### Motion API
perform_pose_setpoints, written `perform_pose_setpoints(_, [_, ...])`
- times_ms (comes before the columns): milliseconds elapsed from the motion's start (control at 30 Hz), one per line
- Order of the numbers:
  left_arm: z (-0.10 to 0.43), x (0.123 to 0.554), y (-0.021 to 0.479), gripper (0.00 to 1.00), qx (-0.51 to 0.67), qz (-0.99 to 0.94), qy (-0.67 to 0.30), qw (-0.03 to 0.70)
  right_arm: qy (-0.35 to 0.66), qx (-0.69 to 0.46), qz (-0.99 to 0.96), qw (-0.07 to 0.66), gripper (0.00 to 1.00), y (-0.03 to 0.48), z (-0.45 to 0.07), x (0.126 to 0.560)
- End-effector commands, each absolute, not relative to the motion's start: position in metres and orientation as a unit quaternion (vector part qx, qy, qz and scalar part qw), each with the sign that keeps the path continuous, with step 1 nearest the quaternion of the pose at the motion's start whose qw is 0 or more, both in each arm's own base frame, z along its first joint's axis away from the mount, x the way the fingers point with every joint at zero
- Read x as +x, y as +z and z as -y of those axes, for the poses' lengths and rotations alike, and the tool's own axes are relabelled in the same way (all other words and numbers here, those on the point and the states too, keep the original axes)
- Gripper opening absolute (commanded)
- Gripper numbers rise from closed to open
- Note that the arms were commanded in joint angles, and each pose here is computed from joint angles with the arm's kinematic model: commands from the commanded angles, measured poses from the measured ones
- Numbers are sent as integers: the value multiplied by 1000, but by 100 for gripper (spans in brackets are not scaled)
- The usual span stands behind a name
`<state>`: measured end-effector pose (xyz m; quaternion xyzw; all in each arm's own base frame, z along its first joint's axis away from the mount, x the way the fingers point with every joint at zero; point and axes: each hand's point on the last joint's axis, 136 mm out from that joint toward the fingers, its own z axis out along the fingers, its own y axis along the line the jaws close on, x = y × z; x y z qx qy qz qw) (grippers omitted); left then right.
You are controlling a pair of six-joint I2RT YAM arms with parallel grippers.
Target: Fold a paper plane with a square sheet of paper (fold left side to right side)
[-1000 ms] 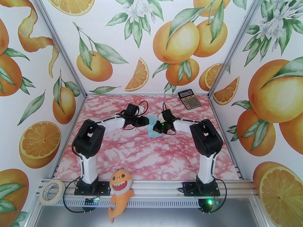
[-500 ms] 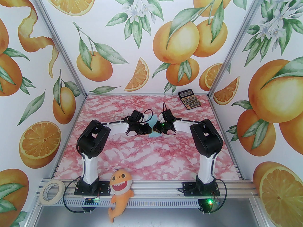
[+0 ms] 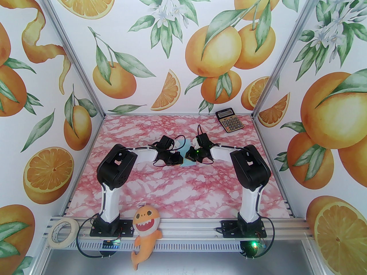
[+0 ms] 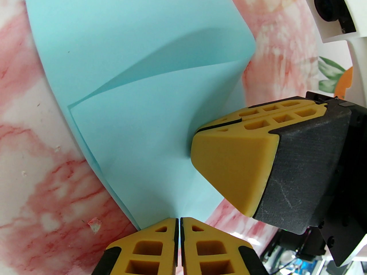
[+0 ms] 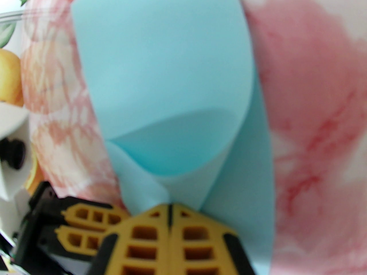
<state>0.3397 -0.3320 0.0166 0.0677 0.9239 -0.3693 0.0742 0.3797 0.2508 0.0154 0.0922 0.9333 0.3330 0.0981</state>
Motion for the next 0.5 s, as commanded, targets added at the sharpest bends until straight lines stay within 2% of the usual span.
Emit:
perform_pose_setpoints(0, [333, 337, 7, 11, 80, -928, -357, 68, 311, 111, -940, 87, 3, 7, -238, 370])
perform_pose_setpoints(200, [331, 333, 2, 9, 83, -930, -351, 63, 345, 102, -926, 111, 4, 39, -252, 375])
perform_pose_setpoints(467, [331, 333, 0, 8, 84, -931, -351, 61, 344, 111, -929, 85, 1, 19, -263, 370])
